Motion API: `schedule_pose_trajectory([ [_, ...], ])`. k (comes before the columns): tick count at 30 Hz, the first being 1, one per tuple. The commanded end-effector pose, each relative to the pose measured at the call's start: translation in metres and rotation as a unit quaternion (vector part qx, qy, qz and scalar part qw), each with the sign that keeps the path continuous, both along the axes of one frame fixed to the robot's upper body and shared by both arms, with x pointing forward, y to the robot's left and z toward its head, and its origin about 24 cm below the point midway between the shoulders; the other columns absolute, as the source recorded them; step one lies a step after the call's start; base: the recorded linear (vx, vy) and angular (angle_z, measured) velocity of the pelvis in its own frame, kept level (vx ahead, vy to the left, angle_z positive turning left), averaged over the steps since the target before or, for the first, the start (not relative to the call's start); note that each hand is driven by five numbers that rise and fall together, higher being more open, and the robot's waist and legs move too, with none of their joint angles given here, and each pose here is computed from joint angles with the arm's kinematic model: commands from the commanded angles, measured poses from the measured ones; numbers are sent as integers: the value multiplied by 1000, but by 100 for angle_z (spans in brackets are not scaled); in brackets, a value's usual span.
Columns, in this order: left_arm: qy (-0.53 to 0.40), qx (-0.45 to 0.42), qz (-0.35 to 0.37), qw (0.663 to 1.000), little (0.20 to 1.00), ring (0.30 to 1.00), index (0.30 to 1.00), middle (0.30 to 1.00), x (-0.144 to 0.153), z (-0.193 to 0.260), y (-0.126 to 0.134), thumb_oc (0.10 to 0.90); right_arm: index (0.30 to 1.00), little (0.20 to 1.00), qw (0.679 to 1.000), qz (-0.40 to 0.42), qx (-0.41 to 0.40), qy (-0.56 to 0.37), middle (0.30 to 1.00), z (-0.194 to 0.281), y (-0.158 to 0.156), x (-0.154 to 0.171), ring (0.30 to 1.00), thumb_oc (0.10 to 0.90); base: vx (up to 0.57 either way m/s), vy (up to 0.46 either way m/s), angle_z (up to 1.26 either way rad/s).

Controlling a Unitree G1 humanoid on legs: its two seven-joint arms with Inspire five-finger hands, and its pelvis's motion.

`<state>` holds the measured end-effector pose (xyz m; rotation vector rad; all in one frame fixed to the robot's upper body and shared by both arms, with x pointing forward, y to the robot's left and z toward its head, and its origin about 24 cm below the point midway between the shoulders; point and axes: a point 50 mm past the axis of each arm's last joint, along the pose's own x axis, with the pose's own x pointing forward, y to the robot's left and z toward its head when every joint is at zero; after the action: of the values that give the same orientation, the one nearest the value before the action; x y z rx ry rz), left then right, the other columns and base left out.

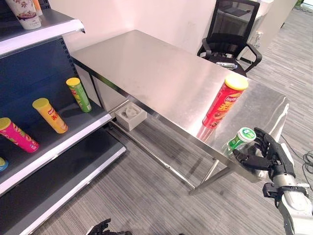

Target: Put the goods on the table back onto the shelves and tidy them up.

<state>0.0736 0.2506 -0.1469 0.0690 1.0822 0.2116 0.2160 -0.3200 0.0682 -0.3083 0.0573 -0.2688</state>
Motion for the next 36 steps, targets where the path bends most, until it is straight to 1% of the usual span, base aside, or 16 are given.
schedule_pose_trajectory([
  [1,-32,16,-23,999,900,900,900,900,18,7,5,800,900,900,991,-16,-38,-123,900,51,-8,19,900,800,0,0,0],
  [10,-30,19,-26,999,900,900,900,900,18,7,5,800,900,900,991,-36,-39,-120,900,45,-8,23,900,800,0,0,0],
  [14,-27,21,-32,999,900,900,900,900,17,6,4,800,900,900,990,-43,-33,-128,900,43,-2,27,900,800,0,0,0],
  [22,-25,22,-36,999,900,900,900,900,17,6,3,800,900,900,990,-32,-22,-136,900,43,7,37,900,800,1,-2,4],
  [23,-25,23,-36,999,900,900,900,900,16,6,3,800,825,825,990,-30,-16,-136,825,42,8,38,825,750,3,1,4],
  [24,-24,23,-37,999,900,900,900,900,16,6,3,800,648,648,990,-29,-17,-137,648,43,10,39,648,632,0,0,0],
  [26,-24,23,-37,999,900,900,900,900,16,6,3,800,648,648,990,-29,-17,-137,648,43,10,39,648,632,0,0,0],
  [27,-22,23,-37,999,900,900,900,900,16,6,3,800,300,300,991,-27,-11,-134,300,41,11,41,300,400,0,0,0],
  [36,-19,24,-38,999,900,900,900,900,14,5,4,800,300,300,991,-25,-16,-129,300,40,11,41,300,400,-4,-1,1],
])
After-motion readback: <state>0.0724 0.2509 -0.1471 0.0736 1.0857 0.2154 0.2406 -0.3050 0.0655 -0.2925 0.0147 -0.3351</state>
